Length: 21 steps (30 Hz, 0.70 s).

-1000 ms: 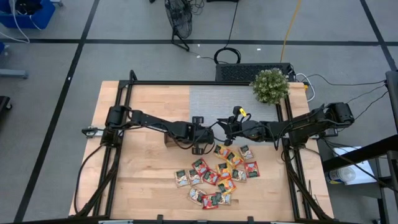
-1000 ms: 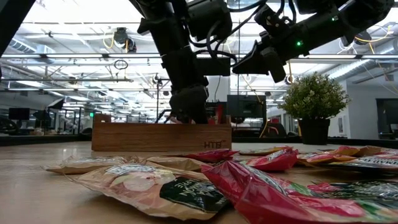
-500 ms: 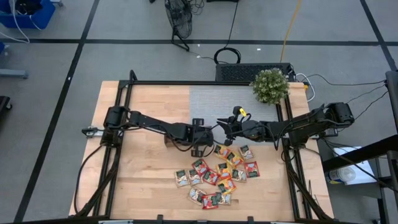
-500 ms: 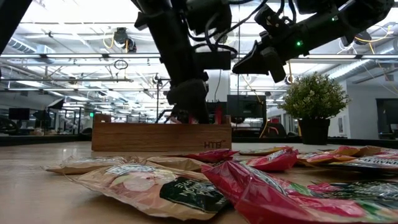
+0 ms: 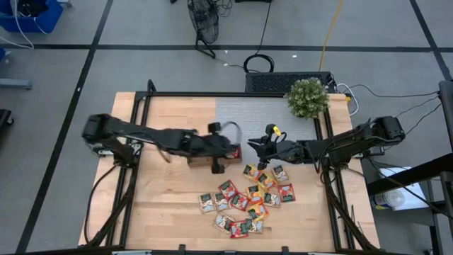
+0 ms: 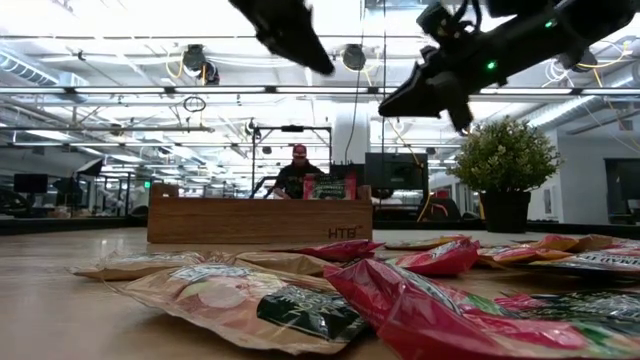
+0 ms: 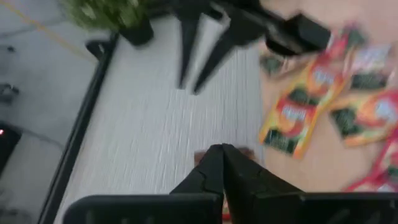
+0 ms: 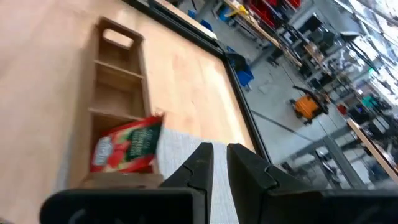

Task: Pick & Place Tea
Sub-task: Put the red tea bag into the right section of the wooden organizer

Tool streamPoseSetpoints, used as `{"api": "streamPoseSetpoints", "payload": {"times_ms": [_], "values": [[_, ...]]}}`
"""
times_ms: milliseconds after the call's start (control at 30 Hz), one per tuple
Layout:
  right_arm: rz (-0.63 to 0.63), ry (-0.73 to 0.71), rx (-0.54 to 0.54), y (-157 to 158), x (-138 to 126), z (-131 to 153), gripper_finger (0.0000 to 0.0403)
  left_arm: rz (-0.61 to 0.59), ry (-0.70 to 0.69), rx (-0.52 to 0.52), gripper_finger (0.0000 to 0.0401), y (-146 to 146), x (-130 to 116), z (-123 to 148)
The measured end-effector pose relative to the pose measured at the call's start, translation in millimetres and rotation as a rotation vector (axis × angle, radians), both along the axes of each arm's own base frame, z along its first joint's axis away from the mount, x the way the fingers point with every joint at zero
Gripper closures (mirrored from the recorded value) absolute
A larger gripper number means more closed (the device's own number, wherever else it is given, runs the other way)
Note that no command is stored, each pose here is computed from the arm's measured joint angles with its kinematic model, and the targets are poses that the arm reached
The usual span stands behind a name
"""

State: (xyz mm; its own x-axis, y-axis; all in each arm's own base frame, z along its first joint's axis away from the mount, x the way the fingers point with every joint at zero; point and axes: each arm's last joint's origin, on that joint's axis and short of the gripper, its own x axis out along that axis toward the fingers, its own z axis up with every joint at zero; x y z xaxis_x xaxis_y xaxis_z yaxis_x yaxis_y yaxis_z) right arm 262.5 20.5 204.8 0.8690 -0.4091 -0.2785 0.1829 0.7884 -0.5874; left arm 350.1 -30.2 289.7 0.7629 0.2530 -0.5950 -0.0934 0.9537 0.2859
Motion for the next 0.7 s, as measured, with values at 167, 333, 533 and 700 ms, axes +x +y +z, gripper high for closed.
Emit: {"api": "streamPoseSetpoints", "payload": {"times_ms": [167, 333, 533, 700], "values": [[0.090, 0.038, 0.000, 22.5, -7.7, 1.2, 0.0369, -0.016, -0.229, -0.070, 0.0385, 4.6, -49.4, -1.1], [0.135, 0.061, 0.126, 44.1, -24.4, 4.0, 0.0368, 0.007, -0.414, -0.126, 0.0359, 9.7, -91.5, -9.0], [0.054, 0.225, 0.447, 62.6, -56.3, 13.6, 0.0317, 0.011, -0.515, -0.152, 0.0341, 13.7, -125.2, -8.9], [-0.141, 0.482, 0.773, 68.1, -77.5, 3.0, 0.0242, 0.002, -0.526, -0.121, 0.0339, 15.9, -139.7, -7.3]]}}
